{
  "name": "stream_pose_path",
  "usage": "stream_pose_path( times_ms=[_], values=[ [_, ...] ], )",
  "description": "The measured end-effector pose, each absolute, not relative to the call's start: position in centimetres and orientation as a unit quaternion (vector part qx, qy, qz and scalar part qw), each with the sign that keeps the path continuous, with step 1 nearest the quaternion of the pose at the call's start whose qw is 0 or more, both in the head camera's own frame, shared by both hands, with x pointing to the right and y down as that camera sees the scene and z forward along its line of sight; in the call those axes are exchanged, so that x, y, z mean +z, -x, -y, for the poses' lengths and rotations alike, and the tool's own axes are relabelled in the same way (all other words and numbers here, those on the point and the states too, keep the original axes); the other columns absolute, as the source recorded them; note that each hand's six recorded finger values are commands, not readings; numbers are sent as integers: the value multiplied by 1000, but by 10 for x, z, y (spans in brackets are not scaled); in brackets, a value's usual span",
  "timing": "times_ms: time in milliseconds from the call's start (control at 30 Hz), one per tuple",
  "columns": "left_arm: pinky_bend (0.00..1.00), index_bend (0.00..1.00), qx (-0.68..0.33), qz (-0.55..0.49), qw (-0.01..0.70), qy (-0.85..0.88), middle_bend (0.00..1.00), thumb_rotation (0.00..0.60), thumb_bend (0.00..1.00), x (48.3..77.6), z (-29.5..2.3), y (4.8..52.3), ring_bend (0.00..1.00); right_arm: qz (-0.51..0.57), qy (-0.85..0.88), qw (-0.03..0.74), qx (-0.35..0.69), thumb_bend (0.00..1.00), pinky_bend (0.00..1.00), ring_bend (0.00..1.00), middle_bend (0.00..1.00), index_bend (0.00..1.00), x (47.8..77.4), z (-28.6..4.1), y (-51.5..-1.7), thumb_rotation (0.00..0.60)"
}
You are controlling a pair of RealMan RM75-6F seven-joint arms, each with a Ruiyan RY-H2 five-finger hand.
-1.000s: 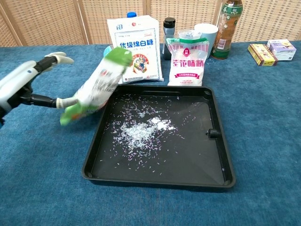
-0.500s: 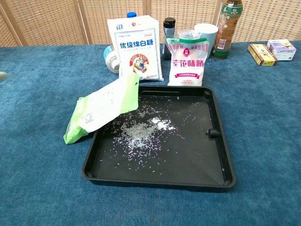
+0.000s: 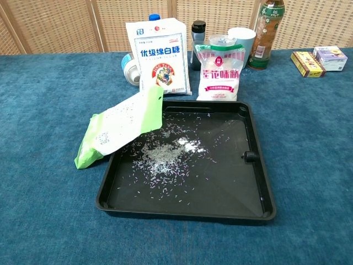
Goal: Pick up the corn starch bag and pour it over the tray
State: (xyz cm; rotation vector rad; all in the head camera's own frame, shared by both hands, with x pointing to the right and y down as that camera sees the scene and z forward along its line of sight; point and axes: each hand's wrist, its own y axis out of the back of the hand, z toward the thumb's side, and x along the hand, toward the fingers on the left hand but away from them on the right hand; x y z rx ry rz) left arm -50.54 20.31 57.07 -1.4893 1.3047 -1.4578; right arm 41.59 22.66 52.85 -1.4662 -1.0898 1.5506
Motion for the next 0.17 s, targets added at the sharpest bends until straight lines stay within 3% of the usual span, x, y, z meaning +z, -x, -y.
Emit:
stream_pose_path(
  times_ms=[167],
  values=[
    [0, 126, -590, -487, 322, 558, 0, 515, 33, 562, -221, 512, 0, 437, 539, 396, 601, 101, 41, 22, 65, 131, 519, -225, -416, 600]
  ],
)
